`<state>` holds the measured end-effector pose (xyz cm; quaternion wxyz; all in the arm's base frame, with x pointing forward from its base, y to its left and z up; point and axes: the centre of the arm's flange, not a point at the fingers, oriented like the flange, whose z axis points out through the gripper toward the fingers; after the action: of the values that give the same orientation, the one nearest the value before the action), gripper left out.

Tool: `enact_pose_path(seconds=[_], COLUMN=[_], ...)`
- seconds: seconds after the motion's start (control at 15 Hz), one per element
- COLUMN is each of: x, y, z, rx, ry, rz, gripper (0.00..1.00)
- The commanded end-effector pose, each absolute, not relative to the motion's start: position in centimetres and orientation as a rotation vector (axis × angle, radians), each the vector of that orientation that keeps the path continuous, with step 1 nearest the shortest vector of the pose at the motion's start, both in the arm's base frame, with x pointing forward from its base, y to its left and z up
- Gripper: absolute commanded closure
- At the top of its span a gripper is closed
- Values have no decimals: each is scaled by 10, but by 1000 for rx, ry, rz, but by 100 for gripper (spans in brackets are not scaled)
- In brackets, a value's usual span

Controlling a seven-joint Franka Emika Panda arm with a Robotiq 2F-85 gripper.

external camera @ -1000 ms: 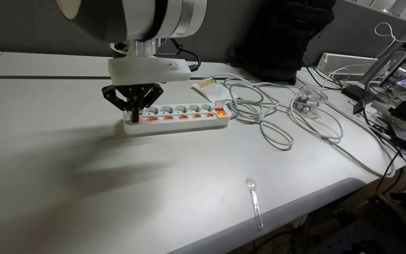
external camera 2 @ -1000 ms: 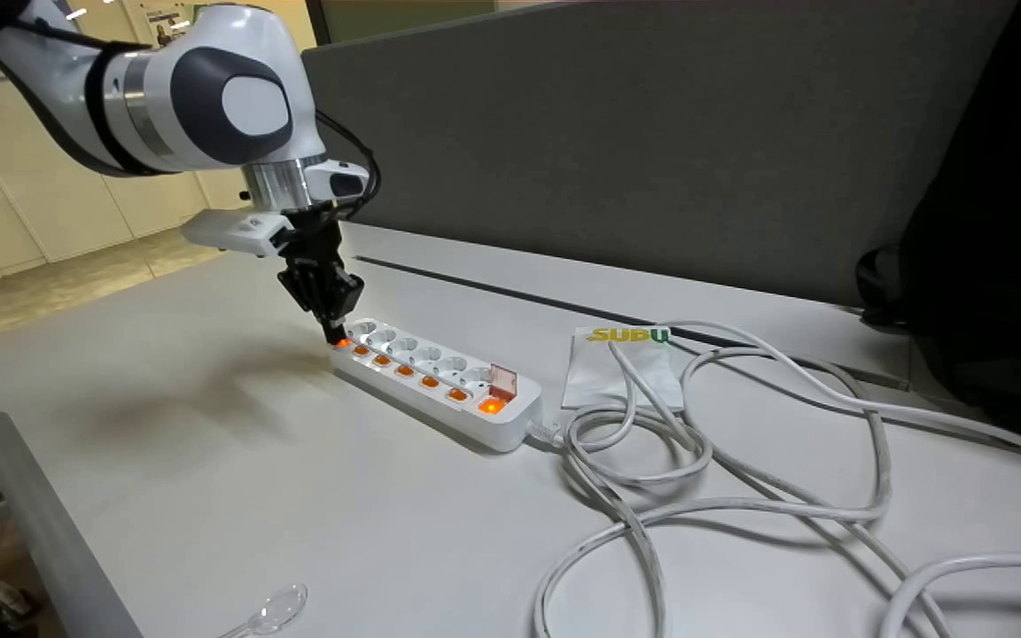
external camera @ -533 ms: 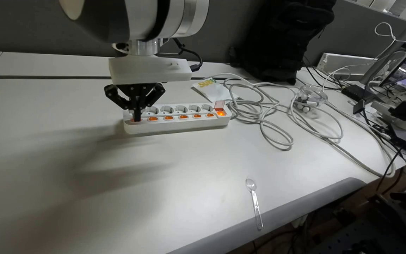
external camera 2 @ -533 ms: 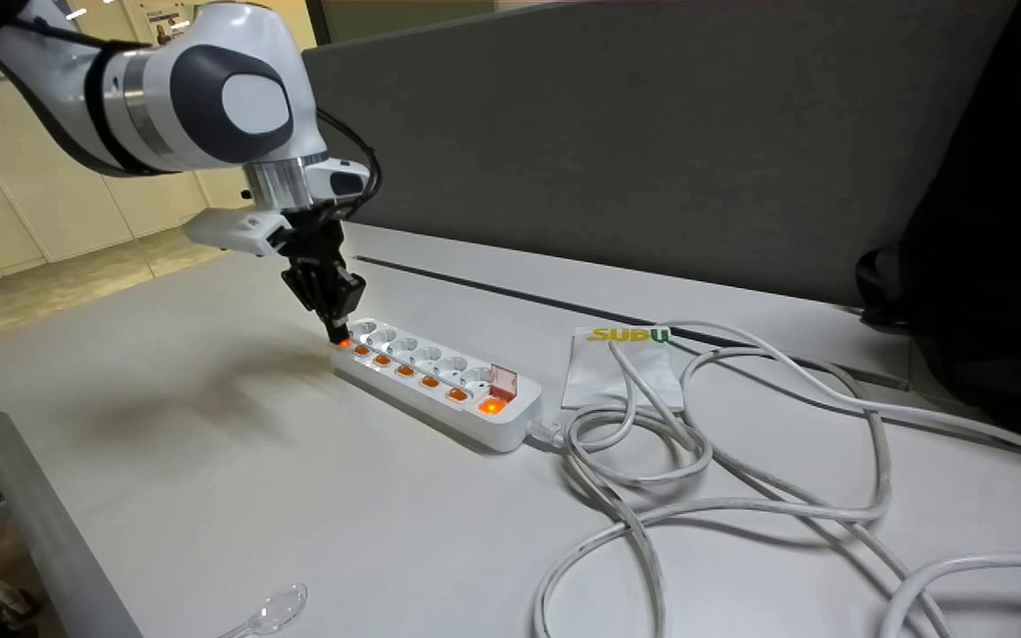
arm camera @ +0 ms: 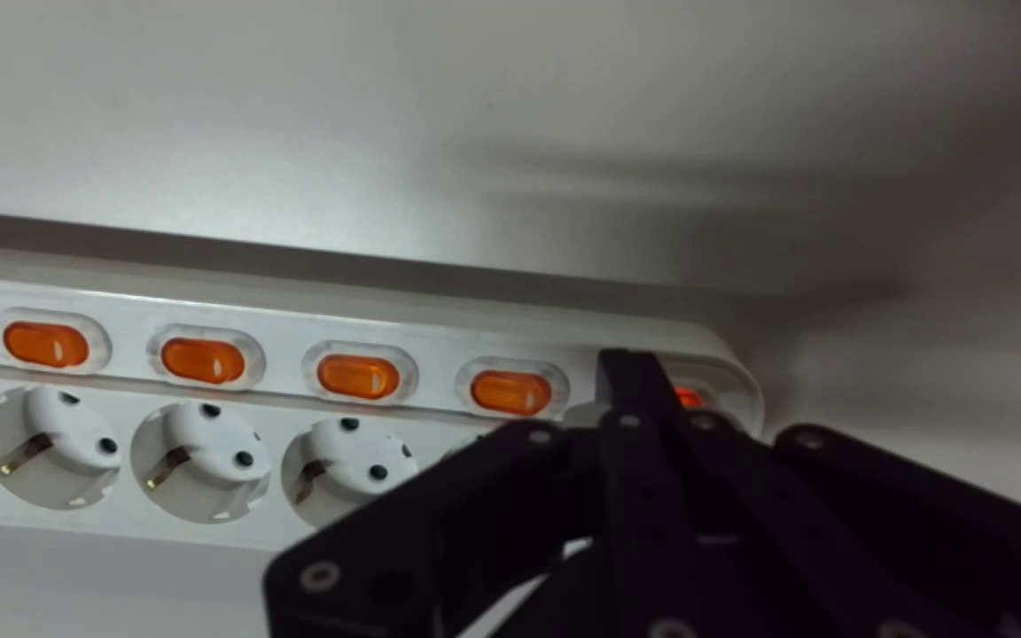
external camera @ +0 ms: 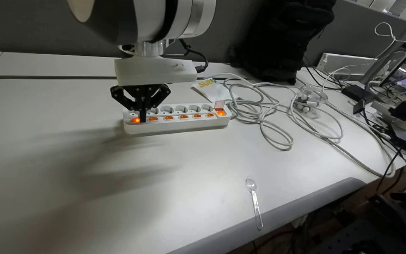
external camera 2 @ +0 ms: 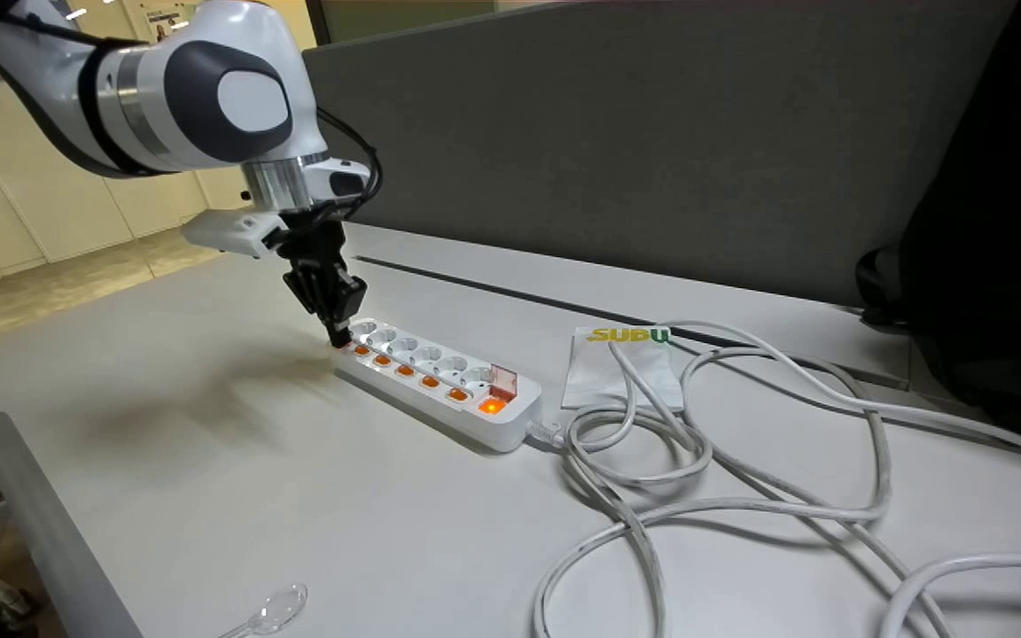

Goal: Turn off the first switch from the left

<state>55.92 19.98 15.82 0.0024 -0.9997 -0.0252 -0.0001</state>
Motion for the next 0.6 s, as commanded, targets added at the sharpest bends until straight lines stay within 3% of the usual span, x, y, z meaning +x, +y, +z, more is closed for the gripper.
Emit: enact_pose_path(seconds=[0.0, 0.53], x=[552, 553], y=[198, 197], z=[164, 157], rx=[-3138, -3140], ry=[-37, -37], rz=[-24, -20], gripper=[100, 100])
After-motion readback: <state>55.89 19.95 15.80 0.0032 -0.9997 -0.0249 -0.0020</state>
